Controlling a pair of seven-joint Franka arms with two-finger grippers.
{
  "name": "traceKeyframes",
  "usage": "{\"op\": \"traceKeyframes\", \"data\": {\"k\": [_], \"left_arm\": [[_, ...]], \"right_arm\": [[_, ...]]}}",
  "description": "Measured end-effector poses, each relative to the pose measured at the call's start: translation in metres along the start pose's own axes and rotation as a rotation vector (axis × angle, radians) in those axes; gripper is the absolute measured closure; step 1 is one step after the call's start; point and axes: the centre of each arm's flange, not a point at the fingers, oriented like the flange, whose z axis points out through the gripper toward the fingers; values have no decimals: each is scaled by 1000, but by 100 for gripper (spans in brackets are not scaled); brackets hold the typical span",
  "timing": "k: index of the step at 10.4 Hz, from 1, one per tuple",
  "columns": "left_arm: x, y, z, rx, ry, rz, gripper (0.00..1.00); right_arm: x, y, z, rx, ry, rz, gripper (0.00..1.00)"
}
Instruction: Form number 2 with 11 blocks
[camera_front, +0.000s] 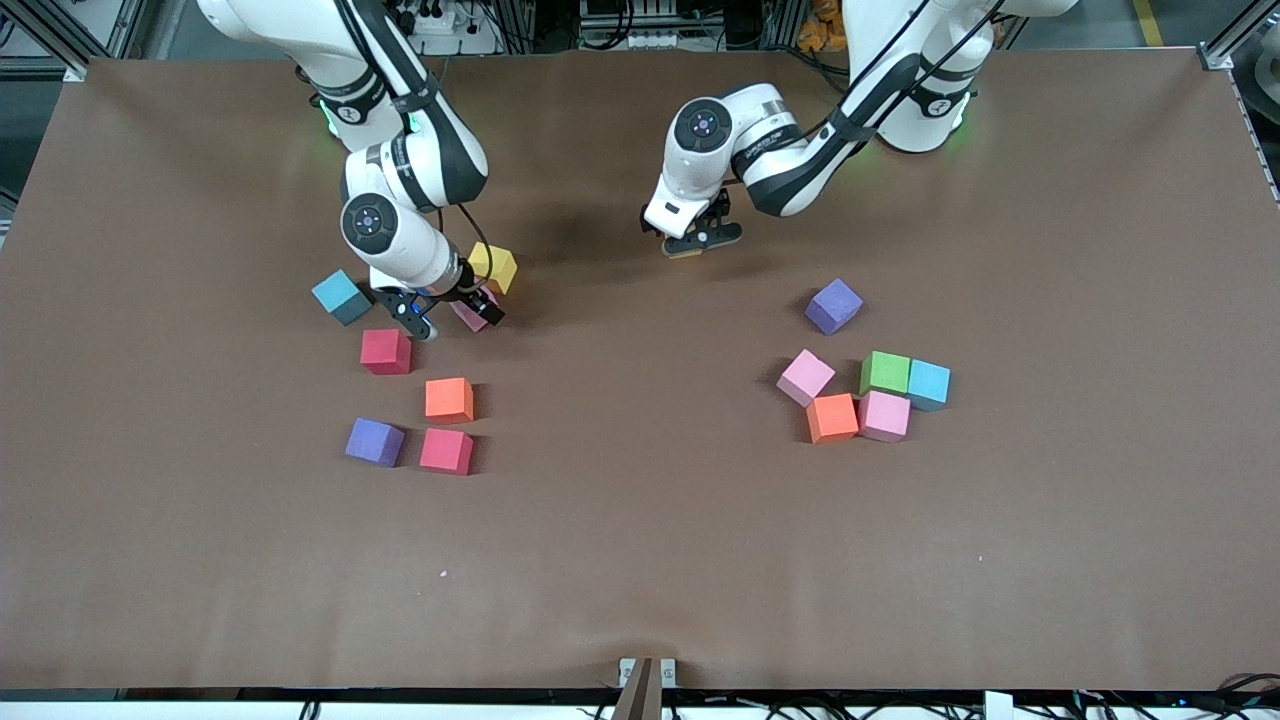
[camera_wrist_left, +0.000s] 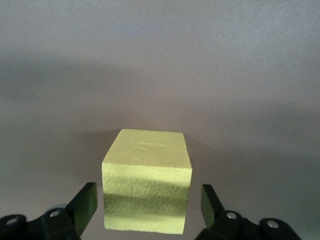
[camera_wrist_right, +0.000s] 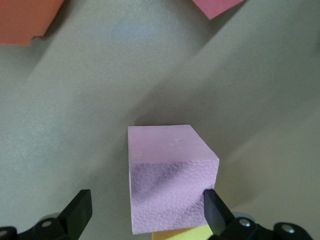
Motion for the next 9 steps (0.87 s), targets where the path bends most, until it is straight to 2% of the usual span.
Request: {"op": "traceKeyframes", "data": {"k": [1,3,5,9], "left_arm": [[-1,0,3,3,-6,1,14],[-3,2,4,8,18,45,42],[-6,8,1,5,44,98,42],[-17,32,-3,-27,40,149,46]], "right_arm": [[0,1,-1,-7,-6,3,0],[1,5,-6,-24,-22,4,0],[1,6,-9,-26,-25,3,0],[9,11,-8,-34,-21,2,0]]}}
